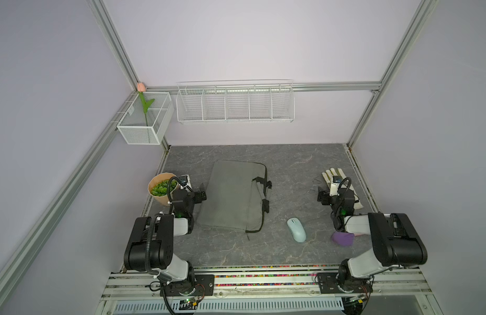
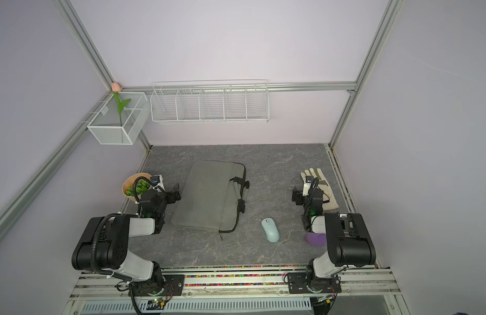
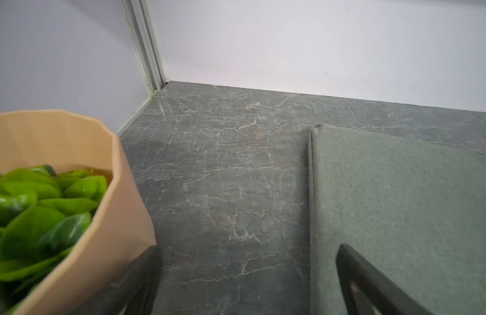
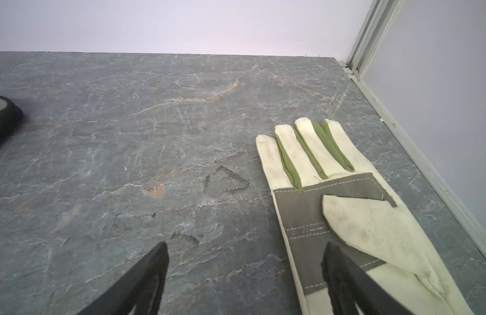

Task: Put the mouse into the laptop bag
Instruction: Unzip the zipper on the zippered laptop bag.

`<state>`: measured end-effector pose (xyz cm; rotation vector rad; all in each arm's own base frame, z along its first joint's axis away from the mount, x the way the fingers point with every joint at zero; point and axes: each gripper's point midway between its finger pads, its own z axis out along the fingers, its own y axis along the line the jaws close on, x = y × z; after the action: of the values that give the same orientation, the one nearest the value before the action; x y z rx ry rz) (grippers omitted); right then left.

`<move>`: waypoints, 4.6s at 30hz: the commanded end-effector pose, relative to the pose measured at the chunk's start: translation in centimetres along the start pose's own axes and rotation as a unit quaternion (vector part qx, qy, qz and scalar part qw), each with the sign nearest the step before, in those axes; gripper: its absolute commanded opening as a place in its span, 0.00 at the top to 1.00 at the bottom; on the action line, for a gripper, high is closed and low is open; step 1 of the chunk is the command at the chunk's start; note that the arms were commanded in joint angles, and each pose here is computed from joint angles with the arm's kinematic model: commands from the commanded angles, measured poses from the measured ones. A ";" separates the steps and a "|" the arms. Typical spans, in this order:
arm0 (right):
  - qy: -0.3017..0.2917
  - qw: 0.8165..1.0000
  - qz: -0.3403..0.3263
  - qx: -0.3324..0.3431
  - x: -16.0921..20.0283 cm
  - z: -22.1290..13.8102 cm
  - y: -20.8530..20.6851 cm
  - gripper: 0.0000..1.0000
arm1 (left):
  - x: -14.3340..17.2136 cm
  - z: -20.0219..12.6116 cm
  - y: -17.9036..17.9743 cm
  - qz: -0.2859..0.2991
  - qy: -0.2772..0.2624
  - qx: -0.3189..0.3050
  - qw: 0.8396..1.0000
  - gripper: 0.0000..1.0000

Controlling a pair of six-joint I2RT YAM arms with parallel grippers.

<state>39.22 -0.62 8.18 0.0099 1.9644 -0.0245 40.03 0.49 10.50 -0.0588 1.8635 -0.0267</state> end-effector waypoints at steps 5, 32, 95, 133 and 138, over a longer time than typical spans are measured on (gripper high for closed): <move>-0.018 1.000 -0.010 -0.008 -1.0 -0.1 0.3 0.11 | -1.2 0.3 0.0 0.003 -0.017 0.001 1.000 0.01; -0.015 1.000 -0.024 -0.003 -2.8 -0.7 0.6 0.11 | -3.0 -0.9 0.0 0.003 -0.027 -0.001 1.000 0.01; 0.300 0.882 -0.211 -0.295 9.6 -21.8 38.0 0.65 | 7.5 -10.8 -13.8 -0.170 0.362 -0.019 0.916 0.97; 0.345 0.906 -0.118 -0.214 13.3 -15.9 39.3 0.69 | 14.0 -9.2 -11.3 -0.237 0.452 -0.036 0.859 1.00; 0.353 0.905 -0.113 -0.209 14.1 -15.6 39.3 0.75 | 14.1 -9.4 -11.1 -0.233 0.452 -0.036 0.860 1.00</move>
<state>20.17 38.73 2.00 -0.6028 2.6094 0.2766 31.86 -12.73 4.18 -0.6016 2.5564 -0.4836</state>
